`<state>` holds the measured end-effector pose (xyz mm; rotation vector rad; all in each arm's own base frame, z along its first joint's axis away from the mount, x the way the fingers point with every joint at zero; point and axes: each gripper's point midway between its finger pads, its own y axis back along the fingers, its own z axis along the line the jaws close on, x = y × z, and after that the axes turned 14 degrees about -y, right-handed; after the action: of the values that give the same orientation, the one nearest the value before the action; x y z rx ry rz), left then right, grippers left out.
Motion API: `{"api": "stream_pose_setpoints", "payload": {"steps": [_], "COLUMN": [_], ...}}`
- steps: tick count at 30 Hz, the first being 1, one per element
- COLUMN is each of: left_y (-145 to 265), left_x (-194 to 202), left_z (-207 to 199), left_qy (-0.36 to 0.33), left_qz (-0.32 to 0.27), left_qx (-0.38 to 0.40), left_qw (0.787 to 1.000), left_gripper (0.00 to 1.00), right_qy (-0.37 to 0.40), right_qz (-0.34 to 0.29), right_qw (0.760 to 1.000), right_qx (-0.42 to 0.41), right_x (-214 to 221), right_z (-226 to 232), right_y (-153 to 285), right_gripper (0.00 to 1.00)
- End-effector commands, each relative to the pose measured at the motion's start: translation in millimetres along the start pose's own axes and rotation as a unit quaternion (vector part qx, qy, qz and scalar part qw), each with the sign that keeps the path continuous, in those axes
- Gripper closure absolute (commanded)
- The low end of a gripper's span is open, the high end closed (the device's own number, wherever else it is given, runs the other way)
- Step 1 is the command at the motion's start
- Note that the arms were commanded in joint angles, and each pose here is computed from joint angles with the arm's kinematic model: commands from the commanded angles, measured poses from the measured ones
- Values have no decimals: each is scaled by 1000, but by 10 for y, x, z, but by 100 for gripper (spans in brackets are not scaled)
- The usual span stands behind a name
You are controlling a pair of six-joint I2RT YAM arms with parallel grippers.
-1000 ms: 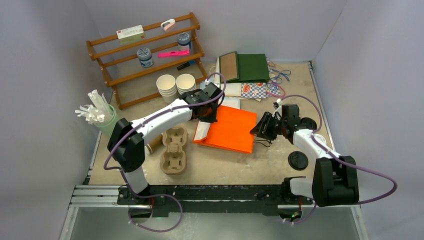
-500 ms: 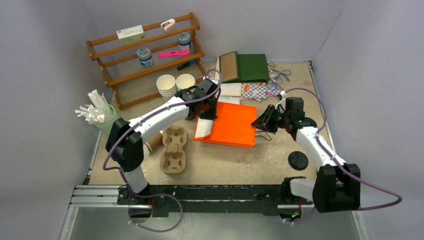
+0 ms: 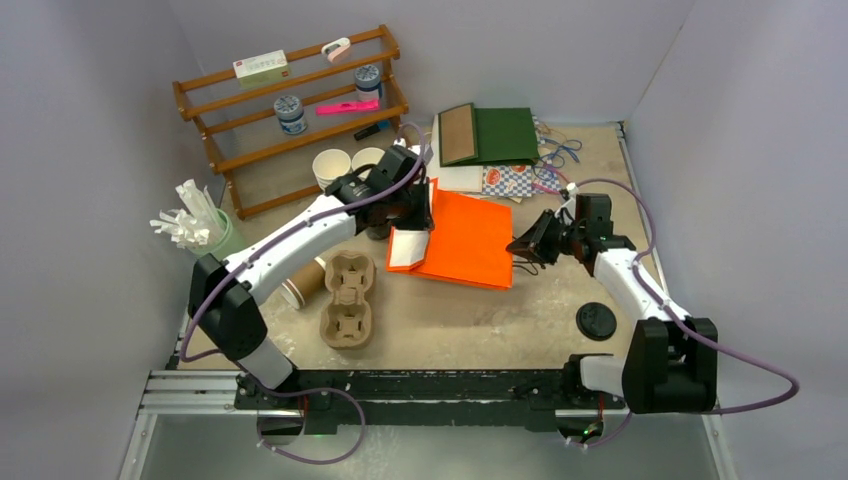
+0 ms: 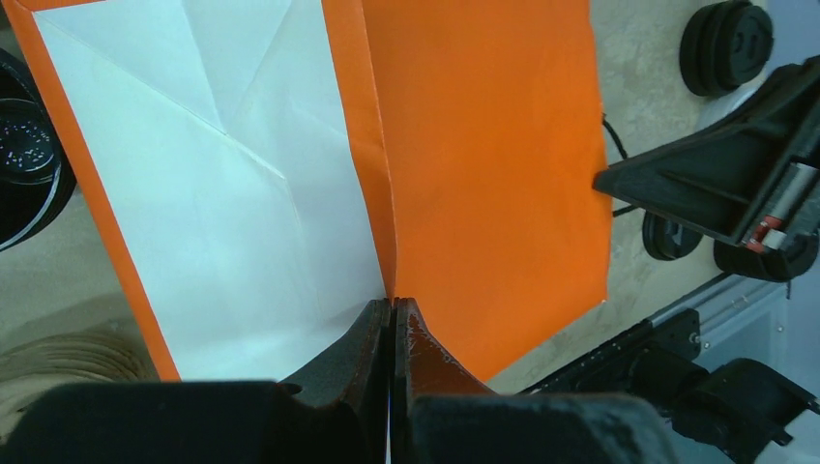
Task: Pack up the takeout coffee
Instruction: Adjust the takeout bag at the center of the board.
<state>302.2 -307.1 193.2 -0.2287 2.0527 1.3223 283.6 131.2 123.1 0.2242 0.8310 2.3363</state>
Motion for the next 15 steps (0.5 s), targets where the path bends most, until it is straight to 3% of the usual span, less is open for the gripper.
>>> {"api": "stream_pose_setpoints", "payload": {"steps": [1,3,7,15], "left_y": [294,311,317,262], "left_x": [-253,-220,-175,-75], "left_z": [-188,-196,-157,301], "left_qy": [18,31,44,37], "left_qz": [-50,-43,-26,-3], "left_qx": [46,55,62,-3], "left_qw": [998,997,997,999], "left_gripper": [100,100,100,100], "right_qy": [19,30,41,65], "right_qz": [13,11,2,-64], "right_qw": [999,998,998,995], "right_qx": [-40,-49,-46,34], "right_x": [13,10,13,-135], "right_z": [174,230,301,250], "right_y": [54,90,197,492], "right_gripper": [92,100,100,100]}}
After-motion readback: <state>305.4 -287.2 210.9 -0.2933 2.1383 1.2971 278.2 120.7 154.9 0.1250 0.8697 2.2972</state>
